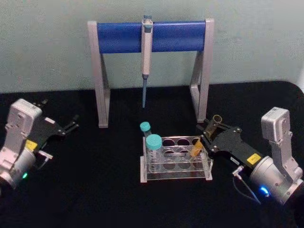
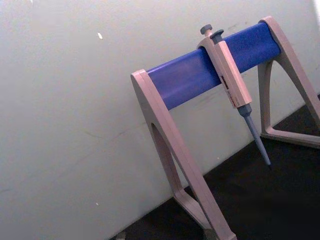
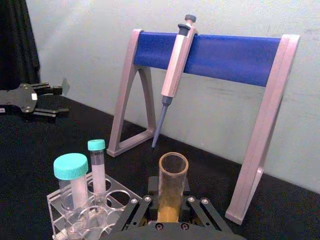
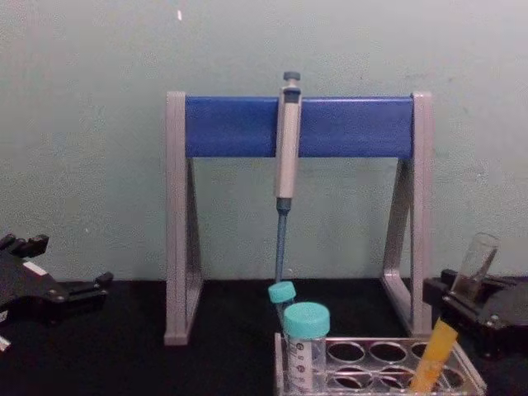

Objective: Pick up the test tube from the test tube rack, shake it, then place it back into the test tube rack.

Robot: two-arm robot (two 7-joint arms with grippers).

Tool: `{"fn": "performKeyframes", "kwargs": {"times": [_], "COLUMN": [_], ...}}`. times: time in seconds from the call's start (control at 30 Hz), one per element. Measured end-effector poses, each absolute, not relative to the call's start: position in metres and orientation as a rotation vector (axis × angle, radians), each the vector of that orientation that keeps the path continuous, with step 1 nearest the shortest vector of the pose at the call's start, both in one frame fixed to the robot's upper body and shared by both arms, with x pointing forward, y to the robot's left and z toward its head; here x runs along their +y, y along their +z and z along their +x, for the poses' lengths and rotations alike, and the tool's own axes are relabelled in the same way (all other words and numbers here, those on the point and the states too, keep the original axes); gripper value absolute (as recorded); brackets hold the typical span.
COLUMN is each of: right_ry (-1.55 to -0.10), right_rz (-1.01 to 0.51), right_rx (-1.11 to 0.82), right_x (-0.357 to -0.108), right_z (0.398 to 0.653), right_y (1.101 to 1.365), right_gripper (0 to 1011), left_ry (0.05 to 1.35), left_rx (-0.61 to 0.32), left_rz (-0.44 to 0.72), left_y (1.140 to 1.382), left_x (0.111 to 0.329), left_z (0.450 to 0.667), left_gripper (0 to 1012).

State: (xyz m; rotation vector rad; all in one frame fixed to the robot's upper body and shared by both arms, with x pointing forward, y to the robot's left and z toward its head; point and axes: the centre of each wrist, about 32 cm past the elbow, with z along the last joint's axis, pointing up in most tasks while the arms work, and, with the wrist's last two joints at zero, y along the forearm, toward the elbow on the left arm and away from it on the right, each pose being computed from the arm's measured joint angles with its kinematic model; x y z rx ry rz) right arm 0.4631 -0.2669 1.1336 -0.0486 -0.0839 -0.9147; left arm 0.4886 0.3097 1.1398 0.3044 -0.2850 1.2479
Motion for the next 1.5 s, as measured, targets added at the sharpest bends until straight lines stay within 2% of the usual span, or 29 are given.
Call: {"fn": "performKeyframes", "kwargs": {"times": [0.07, 0.77, 1.5], "right_ry": [-0.915, -0.904, -0.879], "right_rz": [-0.049, -0.042, -0.030], "right_rx": [-0.084, -0.091, -0.144], "right_x": [-0.267, -0.268, -0.272], "right_z": [0.463, 0.464, 0.466], "right_y": [1.134, 1.137, 1.160], "right_gripper": [224, 224, 223], "left_ry": [1.248, 1.248, 1.248], "left_rx": [-0.285, -0.285, -0.285], "left_rz": [0.305, 0.304, 0.304], "left_y": [1.140, 1.140, 1.140], "left_x": [0.310, 0.310, 0.310], "left_z": [0.489, 0.489, 0.489], "left_gripper": [1001, 1001, 1001]}}
